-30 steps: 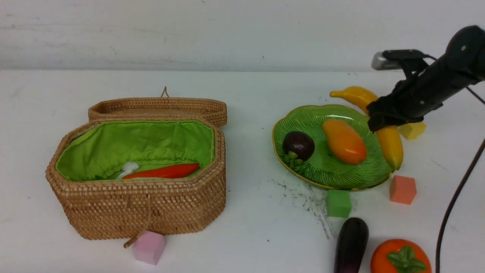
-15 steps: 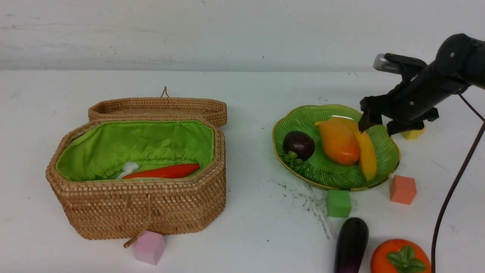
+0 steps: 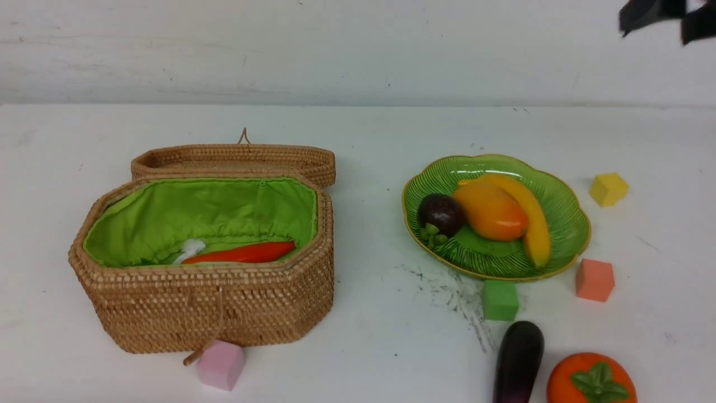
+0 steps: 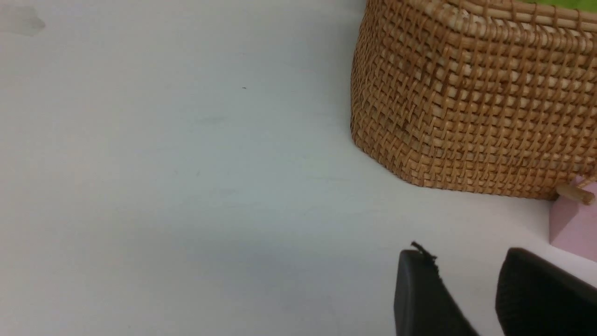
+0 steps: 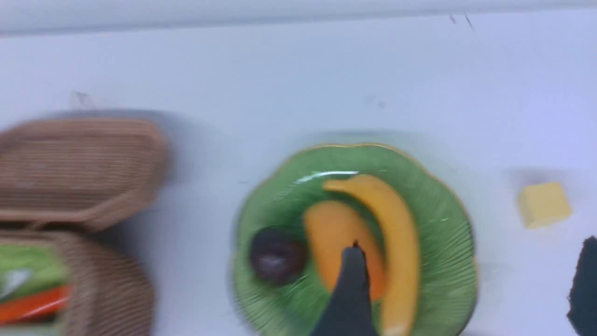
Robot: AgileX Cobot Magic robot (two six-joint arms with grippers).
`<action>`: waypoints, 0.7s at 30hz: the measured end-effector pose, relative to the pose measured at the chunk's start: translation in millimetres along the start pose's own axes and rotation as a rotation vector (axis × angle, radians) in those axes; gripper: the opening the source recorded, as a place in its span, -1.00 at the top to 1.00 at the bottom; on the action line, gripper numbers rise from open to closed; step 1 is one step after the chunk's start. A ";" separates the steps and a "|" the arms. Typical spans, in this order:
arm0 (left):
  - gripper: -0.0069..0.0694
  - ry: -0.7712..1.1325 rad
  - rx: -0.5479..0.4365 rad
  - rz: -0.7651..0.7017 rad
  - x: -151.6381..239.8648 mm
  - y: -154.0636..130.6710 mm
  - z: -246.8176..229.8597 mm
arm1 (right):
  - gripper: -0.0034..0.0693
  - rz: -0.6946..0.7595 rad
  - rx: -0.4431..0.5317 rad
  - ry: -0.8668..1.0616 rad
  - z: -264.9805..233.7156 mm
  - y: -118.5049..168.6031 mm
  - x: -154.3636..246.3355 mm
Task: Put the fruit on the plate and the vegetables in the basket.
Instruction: Use the right arm to grab a tomato and put it into the left basket
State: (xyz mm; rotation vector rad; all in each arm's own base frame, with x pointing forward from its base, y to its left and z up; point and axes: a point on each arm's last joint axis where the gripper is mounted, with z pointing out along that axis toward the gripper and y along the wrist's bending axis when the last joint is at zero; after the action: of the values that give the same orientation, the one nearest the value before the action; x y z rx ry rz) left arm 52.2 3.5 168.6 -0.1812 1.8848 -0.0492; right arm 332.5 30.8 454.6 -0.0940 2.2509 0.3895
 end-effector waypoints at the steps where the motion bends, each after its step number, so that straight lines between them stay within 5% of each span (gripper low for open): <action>1: 0.20 0.000 0.000 0.000 0.0 0.0 0.0 | -0.70 0.001 -0.008 0.001 -3.8 2.2 2.0; 7: 0.20 0.000 0.000 0.000 0.0 0.0 0.0 | -0.69 0.017 -0.078 0.183 -23.3 23.1 73.1; 18: 0.20 0.000 0.000 0.000 0.0 0.0 0.0 | -0.69 0.158 0.035 0.534 27.4 -15.6 254.0; 21: 0.20 0.000 0.000 0.000 0.0 0.0 0.0 | -0.69 0.171 0.044 0.509 33.8 -19.3 266.6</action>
State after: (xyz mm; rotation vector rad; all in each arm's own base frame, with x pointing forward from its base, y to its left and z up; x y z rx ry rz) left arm 52.2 3.5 168.6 -0.1812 1.8848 -0.0492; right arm 186.9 39.3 228.1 0.0276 2.7804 0.4432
